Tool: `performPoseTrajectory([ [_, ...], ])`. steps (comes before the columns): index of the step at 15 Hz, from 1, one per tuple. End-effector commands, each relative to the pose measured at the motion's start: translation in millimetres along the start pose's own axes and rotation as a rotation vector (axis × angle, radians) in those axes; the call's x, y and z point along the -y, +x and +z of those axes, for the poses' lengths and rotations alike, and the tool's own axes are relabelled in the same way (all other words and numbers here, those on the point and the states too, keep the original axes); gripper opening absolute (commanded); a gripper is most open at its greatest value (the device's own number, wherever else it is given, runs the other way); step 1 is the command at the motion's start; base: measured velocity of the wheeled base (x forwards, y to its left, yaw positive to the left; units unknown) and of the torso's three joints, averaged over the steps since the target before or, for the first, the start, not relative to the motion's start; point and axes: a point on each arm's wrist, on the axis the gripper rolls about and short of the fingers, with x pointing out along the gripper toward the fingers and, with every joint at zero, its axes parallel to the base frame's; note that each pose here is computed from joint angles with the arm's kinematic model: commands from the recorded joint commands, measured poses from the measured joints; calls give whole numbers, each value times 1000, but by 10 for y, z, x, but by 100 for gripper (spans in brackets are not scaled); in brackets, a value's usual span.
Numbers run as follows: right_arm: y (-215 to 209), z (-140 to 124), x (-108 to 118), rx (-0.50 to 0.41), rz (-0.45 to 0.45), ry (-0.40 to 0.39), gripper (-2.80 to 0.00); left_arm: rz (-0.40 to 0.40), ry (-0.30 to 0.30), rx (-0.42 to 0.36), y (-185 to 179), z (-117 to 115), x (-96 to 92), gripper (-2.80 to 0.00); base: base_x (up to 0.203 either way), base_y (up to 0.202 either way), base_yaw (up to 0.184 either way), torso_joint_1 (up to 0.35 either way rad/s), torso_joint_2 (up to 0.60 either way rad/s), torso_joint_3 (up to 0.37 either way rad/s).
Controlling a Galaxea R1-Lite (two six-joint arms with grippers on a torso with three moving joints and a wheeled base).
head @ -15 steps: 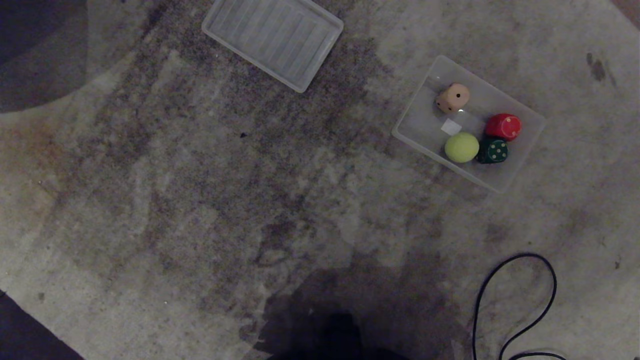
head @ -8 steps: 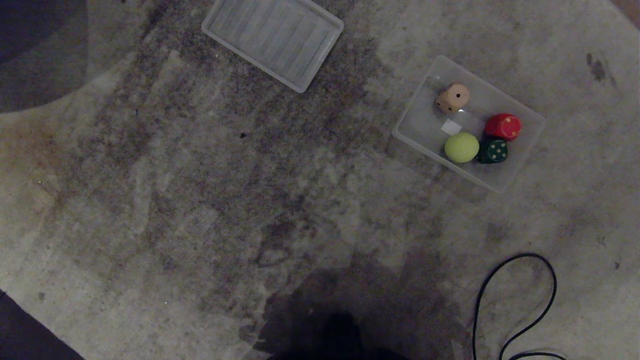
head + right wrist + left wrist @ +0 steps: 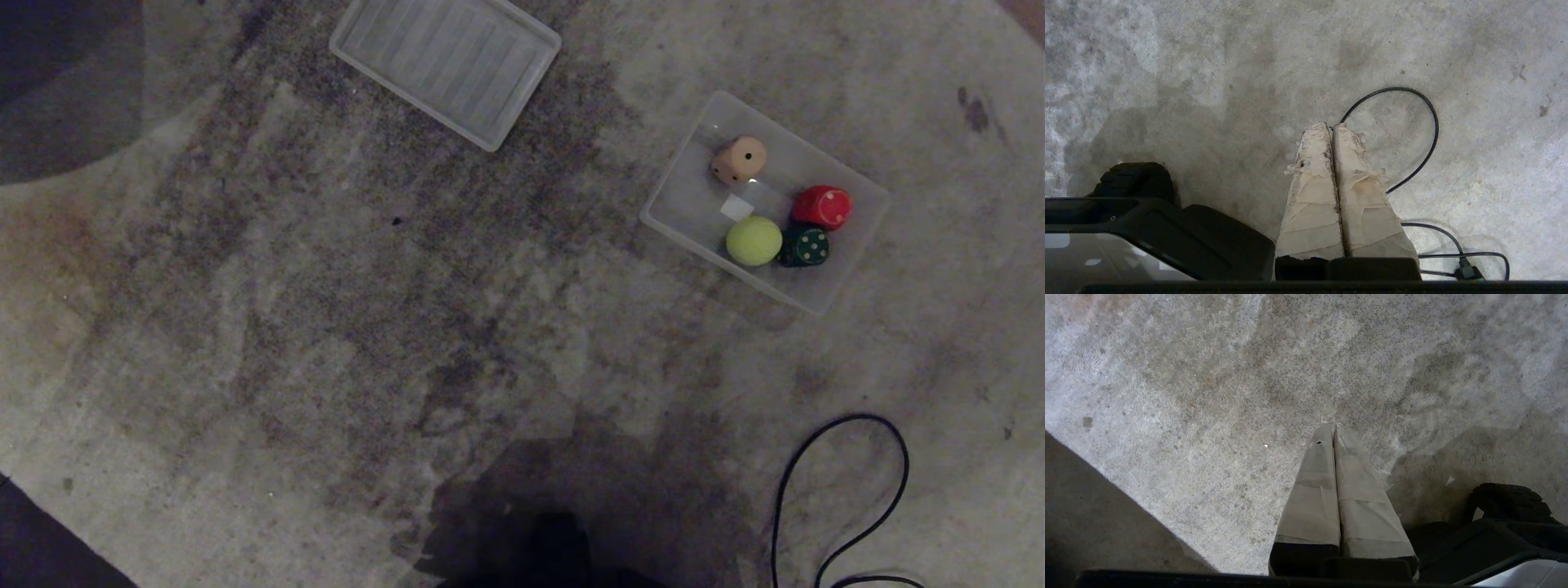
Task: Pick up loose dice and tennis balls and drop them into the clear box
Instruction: Pick up the ball on the table
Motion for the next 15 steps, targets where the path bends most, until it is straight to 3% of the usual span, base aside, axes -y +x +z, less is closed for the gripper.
performPoseTrajectory([
  [1, 7, -21, 0, -10, 0, 0, -280, 6, -11, -3, 2, -4, -2, -280, 0, 0, 0, 0, 0, 0],
  [15, 6, -17, 0, -9, 0, 0, -280, 16, -31, 3, 2, 1, -3, -280, 0, 0, 0, 2, 2, 173],
])
